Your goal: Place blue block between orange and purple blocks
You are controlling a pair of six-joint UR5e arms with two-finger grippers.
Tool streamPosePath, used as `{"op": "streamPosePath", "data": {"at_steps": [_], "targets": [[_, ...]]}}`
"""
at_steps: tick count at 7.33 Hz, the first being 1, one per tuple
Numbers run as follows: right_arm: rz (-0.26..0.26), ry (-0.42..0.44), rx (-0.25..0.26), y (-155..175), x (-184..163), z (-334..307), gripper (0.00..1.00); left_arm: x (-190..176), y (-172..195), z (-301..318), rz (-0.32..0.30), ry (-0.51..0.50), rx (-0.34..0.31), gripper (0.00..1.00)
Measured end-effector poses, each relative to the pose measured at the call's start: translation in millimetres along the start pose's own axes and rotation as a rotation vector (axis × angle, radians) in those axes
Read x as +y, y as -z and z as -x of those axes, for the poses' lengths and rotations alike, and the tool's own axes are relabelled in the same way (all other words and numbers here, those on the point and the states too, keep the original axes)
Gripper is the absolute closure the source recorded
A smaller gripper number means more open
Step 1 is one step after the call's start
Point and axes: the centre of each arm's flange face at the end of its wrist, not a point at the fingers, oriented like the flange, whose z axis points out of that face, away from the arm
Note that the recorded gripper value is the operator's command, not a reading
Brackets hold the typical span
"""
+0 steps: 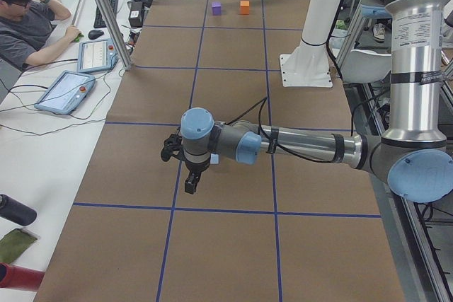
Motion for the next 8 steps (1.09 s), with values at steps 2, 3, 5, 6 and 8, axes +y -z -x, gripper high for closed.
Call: {"op": "streamPosePath", "data": {"at_steps": [2,3,5,6,8], "targets": [[0.001,0.001,0.000,-0.4,-0.1,0.2,0.00,-8.0,-25.4,-25.2,-0.004,0.023,0.028,0.00],[0.001,0.001,0.000,-0.4,-0.1,0.2,0.00,-9.7,-43.1,-44.9,0.020,0.061,0.044,0.00],[0.001,0.001,0.000,-0.4,-0.1,0.2,0.00,-11.2,-74.2,-91.0,0.039,0.199,0.078,0.00],[0.001,0.001,0.000,-0.4,-0.1,0.2,0.00,-10.8,-89.6,-117.8,0.032,0.265,0.091,0.00],[0.001,0.001,0.001,-0.4,-0.1,0.1,0.00,-6.0,-125.7,-162.6,0.010,0.318,0.044,0.00]]}}
